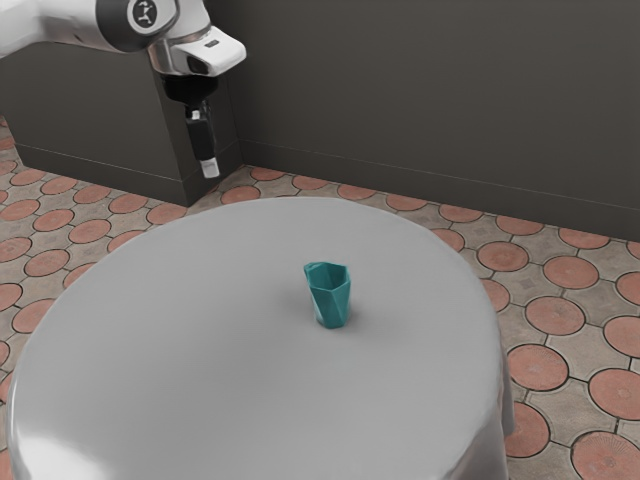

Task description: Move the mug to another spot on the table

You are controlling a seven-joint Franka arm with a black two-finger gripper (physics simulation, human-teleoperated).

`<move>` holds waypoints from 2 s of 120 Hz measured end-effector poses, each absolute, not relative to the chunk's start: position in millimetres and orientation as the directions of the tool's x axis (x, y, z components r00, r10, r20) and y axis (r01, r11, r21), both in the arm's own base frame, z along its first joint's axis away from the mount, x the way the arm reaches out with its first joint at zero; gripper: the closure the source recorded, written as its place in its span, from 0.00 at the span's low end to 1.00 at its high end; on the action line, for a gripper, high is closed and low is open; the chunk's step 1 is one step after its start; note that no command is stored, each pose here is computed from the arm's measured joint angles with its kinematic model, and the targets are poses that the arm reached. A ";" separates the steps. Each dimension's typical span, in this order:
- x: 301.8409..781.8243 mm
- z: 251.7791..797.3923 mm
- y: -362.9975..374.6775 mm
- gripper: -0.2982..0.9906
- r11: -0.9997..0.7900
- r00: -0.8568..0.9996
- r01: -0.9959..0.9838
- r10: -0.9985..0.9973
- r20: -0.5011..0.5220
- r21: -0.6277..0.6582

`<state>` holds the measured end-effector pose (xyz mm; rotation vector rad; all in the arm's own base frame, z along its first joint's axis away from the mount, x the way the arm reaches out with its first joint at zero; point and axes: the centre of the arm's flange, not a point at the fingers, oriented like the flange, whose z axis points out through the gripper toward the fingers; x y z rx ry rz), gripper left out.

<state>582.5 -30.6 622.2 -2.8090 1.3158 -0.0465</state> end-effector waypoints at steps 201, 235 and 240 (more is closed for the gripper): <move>709.0 376.8 -49.3 0.27 0.240 -0.234 -0.970 -0.967 0.102 0.044; 728.7 333.0 -54.5 0.30 0.294 -0.291 -0.956 -0.947 0.134 -0.001; 729.6 329.8 -55.1 0.30 0.296 -0.294 -0.955 -0.945 0.143 -0.007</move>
